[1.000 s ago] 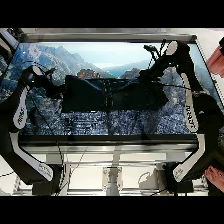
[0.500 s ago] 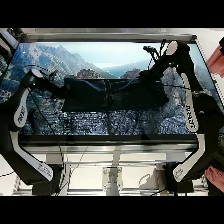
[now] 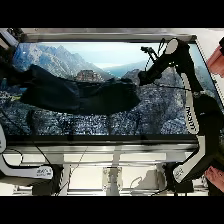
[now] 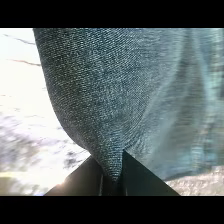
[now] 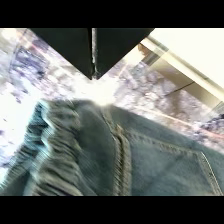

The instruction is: Fold the clothes and pants, and hang the long-sleeved shirts on hangers.

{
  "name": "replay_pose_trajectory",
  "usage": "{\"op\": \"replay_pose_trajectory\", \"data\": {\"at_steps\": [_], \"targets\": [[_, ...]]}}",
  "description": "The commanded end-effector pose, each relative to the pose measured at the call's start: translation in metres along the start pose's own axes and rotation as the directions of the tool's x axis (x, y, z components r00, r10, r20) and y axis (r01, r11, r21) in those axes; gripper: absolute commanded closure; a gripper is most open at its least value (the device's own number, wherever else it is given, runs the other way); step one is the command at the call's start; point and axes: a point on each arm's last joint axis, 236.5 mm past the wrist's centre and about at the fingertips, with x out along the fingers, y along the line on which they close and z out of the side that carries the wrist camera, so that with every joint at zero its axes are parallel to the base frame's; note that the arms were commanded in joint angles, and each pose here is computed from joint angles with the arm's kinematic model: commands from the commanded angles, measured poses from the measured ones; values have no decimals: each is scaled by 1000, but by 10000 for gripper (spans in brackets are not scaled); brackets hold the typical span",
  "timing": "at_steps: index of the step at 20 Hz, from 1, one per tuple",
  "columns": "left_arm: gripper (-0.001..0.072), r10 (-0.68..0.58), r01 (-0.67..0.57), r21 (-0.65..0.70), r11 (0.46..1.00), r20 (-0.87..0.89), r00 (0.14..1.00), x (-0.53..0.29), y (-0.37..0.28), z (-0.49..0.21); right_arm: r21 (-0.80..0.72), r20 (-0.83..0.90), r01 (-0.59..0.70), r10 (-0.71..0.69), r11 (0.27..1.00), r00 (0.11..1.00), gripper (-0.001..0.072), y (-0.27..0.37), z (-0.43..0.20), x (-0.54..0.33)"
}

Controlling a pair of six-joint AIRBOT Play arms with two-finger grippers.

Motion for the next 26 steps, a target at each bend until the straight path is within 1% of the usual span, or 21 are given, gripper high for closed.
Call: {"op": "replay_pose_trajectory", "data": {"at_steps": [1,4,8,11,13,16,17,18,19,21,24,25,26], "targets": [[680,27,-29,28,999,79,996,-49,-19,0,-43,-7,-19,18,999,1000,694,24,1,4],[680,-55,42,149,988,82,995,-46,-83,0,-72,-13,-23,22,997,1000,694,37,2,9],[680,-165,127,324,938,92,982,-13,-194,-3,-71,9,-10,10,997,1000,694,34,7,7],[679,-296,220,442,870,111,949,23,-295,-12,-61,24,-3,5,998,1000,693,29,7,0],[679,-370,281,489,826,94,924,53,-352,-27,-47,34,3,-2,999,999,692,22,6,-6],[668,-405,336,445,830,69,912,105,-394,-42,-15,32,7,-6,1000,999,683,7,2,-14],[627,-430,372,415,830,52,901,121,-404,-45,-5,30,7,-7,1000,1000,683,3,0,-16],[558,-475,434,366,823,25,880,132,-416,-50,6,34,9,-9,1000,999,682,-2,0,-18],[548,-521,494,320,808,-2,853,138,-428,-56,14,37,11,-12,1000,999,683,-6,0,-19],[535,-615,603,273,750,-49,787,143,-451,-66,29,44,14,-15,999,999,683,-13,-1,-22],[535,-735,727,251,639,-79,673,128,-480,-73,48,54,38,-41,998,998,682,-27,-1,-25],[535,-763,755,243,609,-81,642,121,-487,-74,56,60,64,-67,996,996,663,-35,0,-26],[535,-781,772,238,589,-78,620,115,-489,-72,59,62,79,-83,995,995,530,-40,0,-27]]}}
